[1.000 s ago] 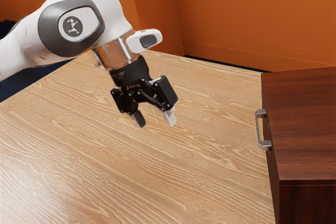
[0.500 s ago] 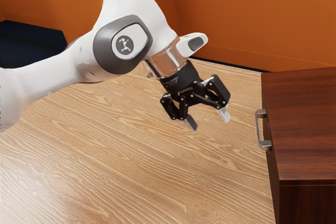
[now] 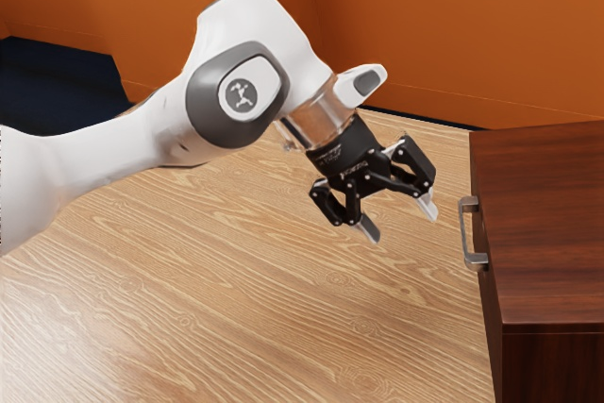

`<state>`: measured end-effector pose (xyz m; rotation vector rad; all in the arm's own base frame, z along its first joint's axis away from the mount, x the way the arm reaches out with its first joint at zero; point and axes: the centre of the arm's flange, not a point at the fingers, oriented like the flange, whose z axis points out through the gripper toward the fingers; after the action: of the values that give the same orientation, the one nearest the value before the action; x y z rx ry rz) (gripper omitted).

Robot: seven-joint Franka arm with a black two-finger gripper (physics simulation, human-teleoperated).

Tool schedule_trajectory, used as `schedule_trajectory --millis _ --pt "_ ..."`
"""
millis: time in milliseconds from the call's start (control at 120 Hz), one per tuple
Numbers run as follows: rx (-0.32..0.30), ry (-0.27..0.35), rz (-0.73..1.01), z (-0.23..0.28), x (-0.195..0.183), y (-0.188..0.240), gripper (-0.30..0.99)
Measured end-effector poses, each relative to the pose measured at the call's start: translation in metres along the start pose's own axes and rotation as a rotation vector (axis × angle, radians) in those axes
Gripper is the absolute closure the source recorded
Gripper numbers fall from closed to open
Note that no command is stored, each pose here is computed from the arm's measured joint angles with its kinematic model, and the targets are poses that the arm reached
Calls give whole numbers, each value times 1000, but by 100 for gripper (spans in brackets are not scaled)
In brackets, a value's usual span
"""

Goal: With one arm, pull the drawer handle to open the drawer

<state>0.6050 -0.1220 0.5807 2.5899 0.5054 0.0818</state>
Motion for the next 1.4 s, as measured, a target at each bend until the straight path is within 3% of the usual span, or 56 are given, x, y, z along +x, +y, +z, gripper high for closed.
schedule_trajectory --millis 300,792,1400 --pt "-35 8 -16 12 -13 12 21" --pt "-89 80 -34 26 19 9 23" --pt "-90 85 10 40 19 12 29"
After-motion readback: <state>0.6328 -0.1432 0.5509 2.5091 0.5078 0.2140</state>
